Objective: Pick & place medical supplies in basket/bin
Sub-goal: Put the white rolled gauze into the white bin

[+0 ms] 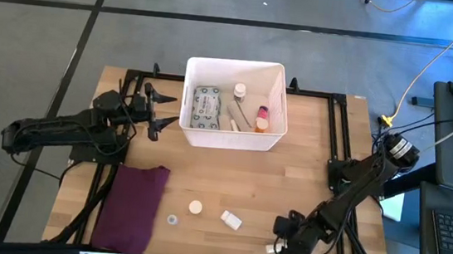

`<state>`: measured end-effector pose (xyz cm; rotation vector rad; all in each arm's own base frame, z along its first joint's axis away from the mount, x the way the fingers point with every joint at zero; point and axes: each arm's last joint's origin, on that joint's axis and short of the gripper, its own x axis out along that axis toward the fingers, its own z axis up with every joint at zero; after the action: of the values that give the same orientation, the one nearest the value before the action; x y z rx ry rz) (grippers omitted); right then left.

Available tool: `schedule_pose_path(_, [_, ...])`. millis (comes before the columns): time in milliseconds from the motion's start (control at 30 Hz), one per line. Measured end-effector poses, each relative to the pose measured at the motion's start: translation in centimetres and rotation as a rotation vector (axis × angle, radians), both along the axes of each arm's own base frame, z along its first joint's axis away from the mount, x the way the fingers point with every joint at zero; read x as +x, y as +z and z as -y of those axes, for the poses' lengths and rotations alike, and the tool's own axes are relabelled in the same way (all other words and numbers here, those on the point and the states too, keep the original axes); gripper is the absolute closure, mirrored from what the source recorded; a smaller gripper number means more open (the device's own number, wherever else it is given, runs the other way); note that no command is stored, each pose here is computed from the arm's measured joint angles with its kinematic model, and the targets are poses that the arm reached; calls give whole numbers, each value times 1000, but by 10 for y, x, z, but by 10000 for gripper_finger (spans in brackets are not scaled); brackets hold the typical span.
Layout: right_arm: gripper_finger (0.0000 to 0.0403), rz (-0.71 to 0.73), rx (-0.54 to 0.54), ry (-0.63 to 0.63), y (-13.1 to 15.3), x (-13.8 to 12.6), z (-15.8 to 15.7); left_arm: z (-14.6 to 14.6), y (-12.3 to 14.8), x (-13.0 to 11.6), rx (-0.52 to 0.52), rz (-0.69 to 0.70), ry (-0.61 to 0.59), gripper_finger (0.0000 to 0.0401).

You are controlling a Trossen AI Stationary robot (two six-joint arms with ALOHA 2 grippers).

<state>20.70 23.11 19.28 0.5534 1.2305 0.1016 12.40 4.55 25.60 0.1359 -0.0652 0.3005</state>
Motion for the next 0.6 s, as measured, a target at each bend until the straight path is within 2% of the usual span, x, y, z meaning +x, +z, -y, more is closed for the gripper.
schedule_pose_path(433, [121, -90, -142, 149, -54, 6, -12, -1, -3, 3, 24, -33, 4, 111])
schedule_pose_path(600, [121, -96, -183, 181, -64, 7, -13, -1, -3, 4, 23, -34, 3, 111])
